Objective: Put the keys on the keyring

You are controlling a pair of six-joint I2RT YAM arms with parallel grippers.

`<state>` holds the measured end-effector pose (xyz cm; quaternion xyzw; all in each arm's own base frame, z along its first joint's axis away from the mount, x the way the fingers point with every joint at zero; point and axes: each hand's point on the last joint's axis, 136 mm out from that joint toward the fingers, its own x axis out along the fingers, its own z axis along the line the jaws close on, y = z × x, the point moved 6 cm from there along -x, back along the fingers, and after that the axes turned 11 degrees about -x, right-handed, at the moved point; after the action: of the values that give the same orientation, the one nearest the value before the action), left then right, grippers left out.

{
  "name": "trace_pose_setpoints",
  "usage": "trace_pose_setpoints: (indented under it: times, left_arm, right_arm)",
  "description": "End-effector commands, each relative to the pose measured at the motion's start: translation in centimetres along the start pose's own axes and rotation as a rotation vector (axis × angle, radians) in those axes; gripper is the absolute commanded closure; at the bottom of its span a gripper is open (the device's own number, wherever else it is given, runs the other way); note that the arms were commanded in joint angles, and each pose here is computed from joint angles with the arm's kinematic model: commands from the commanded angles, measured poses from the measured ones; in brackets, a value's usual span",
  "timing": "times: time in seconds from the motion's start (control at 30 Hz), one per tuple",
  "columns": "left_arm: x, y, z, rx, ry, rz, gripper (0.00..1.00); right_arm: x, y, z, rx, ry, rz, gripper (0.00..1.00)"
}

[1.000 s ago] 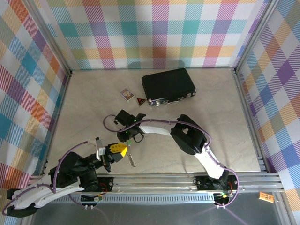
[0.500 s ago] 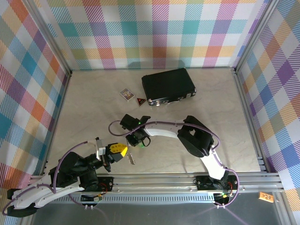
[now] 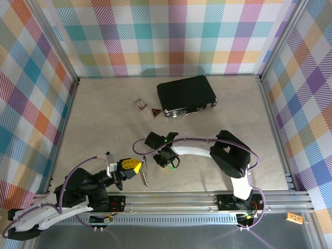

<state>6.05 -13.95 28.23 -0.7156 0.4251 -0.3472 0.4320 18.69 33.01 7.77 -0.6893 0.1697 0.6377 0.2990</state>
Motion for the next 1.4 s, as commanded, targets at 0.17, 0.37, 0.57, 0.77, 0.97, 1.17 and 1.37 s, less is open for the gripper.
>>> trace_pose_setpoints:
  times: [0.17, 0.37, 0.57, 0.77, 0.97, 1.17, 1.37]
  left_arm:
    - [0.4, -1.3, -0.4, 0.005, -0.001, -0.044, 1.00]
    - [0.5, -1.1, -0.2, 0.005, -0.013, -0.036, 1.00]
    - [0.5, -0.9, 0.0, 0.007, -0.026, -0.025, 1.00]
    - [0.5, -0.7, 0.0, 0.009, -0.026, -0.020, 1.00]
    - [0.5, -0.6, 0.0, 0.008, -0.024, -0.018, 1.00]
    - [0.5, -0.7, 0.0, 0.008, -0.019, -0.020, 1.00]
    - [0.6, -0.6, 0.0, 0.007, -0.018, -0.017, 1.00]
  right_arm:
    - [-2.0, 0.8, -0.6, 0.011, 0.008, -0.004, 0.70]
    - [-4.6, -0.3, -0.2, 0.042, -0.054, -0.076, 0.60]
    - [-6.3, 1.4, -0.7, 0.145, -0.115, -0.053, 0.58]
    - [-6.9, 3.6, -1.6, 0.291, -0.233, -0.058, 0.59]
    - [-5.9, 4.2, -1.9, 0.379, -0.349, -0.057, 0.59]
    - [-4.3, 4.3, -2.1, 0.406, -0.363, -0.042, 0.63]
    - [-3.0, 4.3, -2.4, 0.416, -0.350, -0.032, 0.67]
